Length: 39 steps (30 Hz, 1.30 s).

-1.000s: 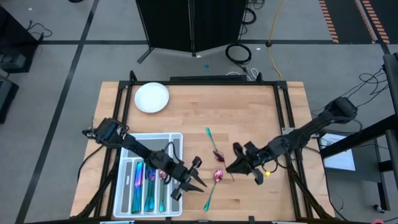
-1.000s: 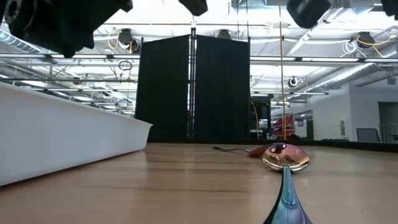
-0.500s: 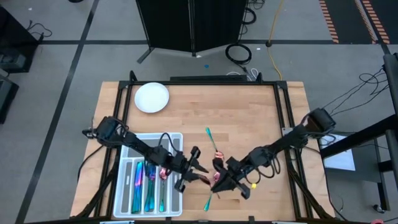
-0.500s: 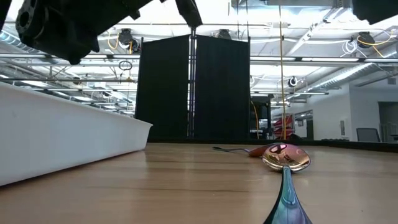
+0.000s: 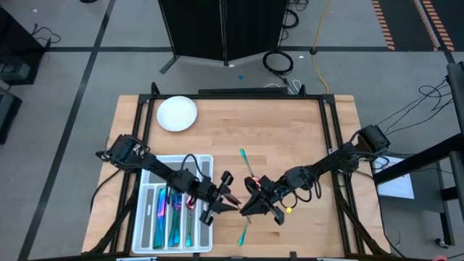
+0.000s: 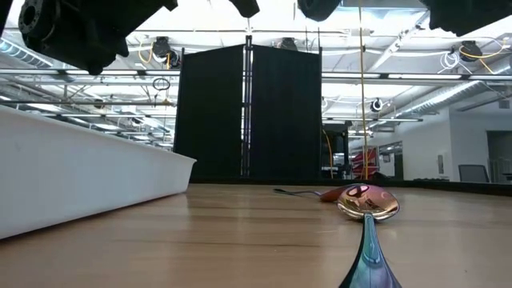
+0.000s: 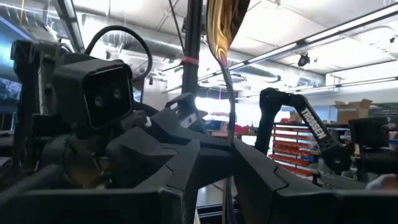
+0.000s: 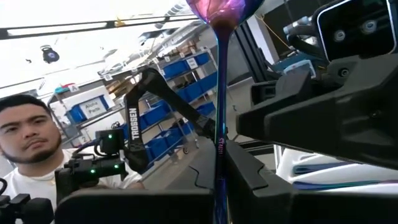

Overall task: Sort silverware
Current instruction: Put the iridescent blue spoon in the silverware tray

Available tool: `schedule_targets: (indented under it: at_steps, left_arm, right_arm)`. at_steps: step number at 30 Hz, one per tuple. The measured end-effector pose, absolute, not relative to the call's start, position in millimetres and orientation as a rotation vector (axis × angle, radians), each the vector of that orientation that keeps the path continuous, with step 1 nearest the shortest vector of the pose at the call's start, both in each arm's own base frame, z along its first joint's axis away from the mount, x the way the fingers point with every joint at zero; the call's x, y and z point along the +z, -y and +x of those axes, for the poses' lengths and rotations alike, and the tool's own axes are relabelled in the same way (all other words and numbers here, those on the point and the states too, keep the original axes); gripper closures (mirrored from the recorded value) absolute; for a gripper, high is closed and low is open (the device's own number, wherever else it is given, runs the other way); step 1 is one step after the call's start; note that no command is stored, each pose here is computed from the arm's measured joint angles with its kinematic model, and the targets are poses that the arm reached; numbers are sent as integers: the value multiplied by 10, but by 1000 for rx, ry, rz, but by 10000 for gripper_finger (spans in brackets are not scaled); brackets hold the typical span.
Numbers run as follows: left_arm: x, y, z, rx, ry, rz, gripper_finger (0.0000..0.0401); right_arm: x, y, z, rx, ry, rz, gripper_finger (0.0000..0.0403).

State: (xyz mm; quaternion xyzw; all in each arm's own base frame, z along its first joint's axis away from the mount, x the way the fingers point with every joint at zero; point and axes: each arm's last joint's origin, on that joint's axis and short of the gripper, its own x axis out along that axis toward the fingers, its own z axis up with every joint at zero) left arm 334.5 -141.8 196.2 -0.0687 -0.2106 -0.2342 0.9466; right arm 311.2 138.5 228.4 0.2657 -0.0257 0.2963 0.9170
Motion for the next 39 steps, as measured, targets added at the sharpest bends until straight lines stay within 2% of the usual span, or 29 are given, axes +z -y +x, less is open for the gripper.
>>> schedule_targets:
  at_steps: [20, 24, 30, 39]
  left_arm:
    - [2017, 1428, 3339, -527, 450, -126, 311]
    - [2016, 1428, 3340, -527, 448, -126, 333]
    - [2015, 1425, 3341, -524, 448, -125, 392]
    - [2016, 1427, 3340, -515, 448, -134, 399]
  right_arm:
    - [2244, -1337, 3143, 531, 23, 575, 401]
    - [2243, -1337, 3143, 531, 22, 575, 401]
    - [2244, -1339, 3142, 535, 22, 572, 401]
    - [2246, -1321, 3149, 534, 18, 591, 371]
